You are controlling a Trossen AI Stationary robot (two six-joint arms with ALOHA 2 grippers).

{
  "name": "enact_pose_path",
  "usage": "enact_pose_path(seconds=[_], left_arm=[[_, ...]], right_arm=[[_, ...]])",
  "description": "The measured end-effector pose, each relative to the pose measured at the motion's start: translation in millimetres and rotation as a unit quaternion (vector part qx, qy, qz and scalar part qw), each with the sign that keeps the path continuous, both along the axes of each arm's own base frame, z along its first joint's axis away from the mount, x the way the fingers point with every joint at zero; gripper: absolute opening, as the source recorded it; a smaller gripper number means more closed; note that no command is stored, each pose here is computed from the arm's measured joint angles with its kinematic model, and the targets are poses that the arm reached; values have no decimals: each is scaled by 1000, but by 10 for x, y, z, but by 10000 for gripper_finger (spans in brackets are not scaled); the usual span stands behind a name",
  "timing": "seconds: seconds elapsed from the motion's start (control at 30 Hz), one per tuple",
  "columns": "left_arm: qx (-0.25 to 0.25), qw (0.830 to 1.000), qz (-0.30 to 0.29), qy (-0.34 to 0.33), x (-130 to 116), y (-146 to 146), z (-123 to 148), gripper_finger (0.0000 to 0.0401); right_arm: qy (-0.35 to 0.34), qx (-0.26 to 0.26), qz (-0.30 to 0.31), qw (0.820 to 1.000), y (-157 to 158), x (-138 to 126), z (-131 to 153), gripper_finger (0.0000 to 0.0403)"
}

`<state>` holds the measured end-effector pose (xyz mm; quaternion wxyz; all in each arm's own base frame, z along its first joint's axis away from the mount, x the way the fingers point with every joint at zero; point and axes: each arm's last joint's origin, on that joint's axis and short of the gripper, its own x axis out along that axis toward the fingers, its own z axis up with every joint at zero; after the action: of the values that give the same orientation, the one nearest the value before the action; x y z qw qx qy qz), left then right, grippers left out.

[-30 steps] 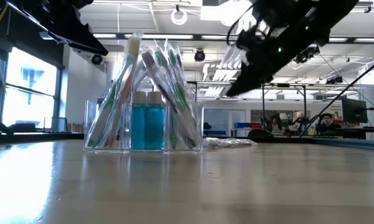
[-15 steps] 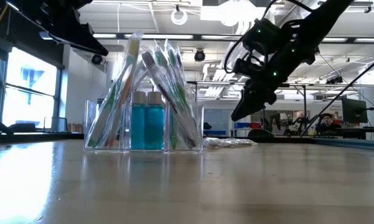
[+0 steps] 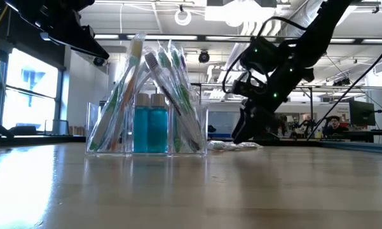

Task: Pick & Place toothbrushing station
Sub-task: Put the green toothbrush into the transparent organizer

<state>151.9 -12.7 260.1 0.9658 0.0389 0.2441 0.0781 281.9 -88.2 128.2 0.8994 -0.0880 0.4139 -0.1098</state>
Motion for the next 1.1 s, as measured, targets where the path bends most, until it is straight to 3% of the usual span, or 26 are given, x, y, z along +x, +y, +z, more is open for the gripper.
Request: enact_pose_path(seconds=[0.27, 0.73, 0.9, 1.1], left_arm=[[3, 1000, 6, -1, -1, 4, 1, 161], [5, 1000, 8, 5, -6, 6, -9, 161], [5, 1000, 8, 8, -9, 6, -13, 161], [5, 1000, 8, 8, -9, 6, -14, 161]], right_arm=[[18, -35, -15, 999, -41, 51, -161, 215], [45, 19, -46, 998, -99, 73, -252, 210], [69, 36, -46, 996, -80, 36, -283, 165], [62, 71, -25, 995, -57, 35, -294, 66]])
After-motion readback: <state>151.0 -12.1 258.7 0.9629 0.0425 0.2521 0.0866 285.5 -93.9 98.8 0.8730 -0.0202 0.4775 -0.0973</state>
